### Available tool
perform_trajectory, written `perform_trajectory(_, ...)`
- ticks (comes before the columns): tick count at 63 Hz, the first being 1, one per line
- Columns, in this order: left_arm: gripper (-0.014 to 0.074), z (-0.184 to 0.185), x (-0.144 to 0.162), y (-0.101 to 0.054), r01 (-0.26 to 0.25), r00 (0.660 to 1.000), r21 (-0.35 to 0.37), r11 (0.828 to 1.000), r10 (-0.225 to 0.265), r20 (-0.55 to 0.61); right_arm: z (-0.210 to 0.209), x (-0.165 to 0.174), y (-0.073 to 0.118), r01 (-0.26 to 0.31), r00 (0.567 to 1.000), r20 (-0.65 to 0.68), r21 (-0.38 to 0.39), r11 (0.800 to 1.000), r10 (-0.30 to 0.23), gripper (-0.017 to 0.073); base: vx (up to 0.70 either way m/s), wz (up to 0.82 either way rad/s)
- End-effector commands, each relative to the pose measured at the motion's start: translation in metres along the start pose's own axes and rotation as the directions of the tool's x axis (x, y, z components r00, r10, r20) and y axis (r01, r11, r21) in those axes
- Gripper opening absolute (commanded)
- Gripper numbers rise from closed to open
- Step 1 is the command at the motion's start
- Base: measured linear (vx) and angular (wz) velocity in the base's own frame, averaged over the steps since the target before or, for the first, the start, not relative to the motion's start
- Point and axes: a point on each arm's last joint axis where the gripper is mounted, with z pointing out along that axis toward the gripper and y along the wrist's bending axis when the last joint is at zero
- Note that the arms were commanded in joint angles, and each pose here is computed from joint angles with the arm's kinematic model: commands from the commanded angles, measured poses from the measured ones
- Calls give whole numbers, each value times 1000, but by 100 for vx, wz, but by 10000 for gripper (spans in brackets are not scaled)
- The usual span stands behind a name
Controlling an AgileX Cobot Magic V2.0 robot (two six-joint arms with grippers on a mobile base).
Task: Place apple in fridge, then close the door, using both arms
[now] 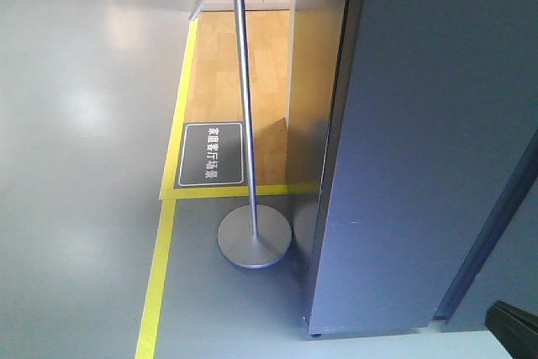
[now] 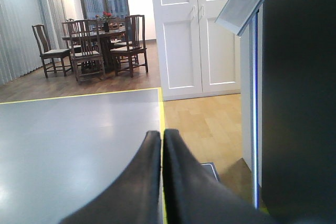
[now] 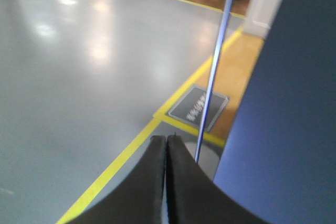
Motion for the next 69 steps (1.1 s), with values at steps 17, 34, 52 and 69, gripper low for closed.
perform_trajectory(17, -6, -1, -1, 1, 2, 998, -18, 1000, -1, 70, -3, 44, -22, -294, 949, 212, 311, 904, 235, -3, 0, 0)
perform_trajectory(34, -6, -1, -1, 1, 2, 998, -18, 1000, -1, 70, 8, 75, -29, -365, 917, 302, 367, 856, 262, -3, 0, 0)
perform_trajectory(52, -6, -1, -1, 1, 2, 998, -18, 1000, -1, 70, 5, 69, -31, -215, 951, 296, 419, 882, 91, -3, 0, 0)
perform_trajectory(69, -6, -1, -1, 1, 2, 998, -18, 1000, -1, 70, 4, 65, -30, -200, 941, 333, 418, 886, 55, -3, 0, 0)
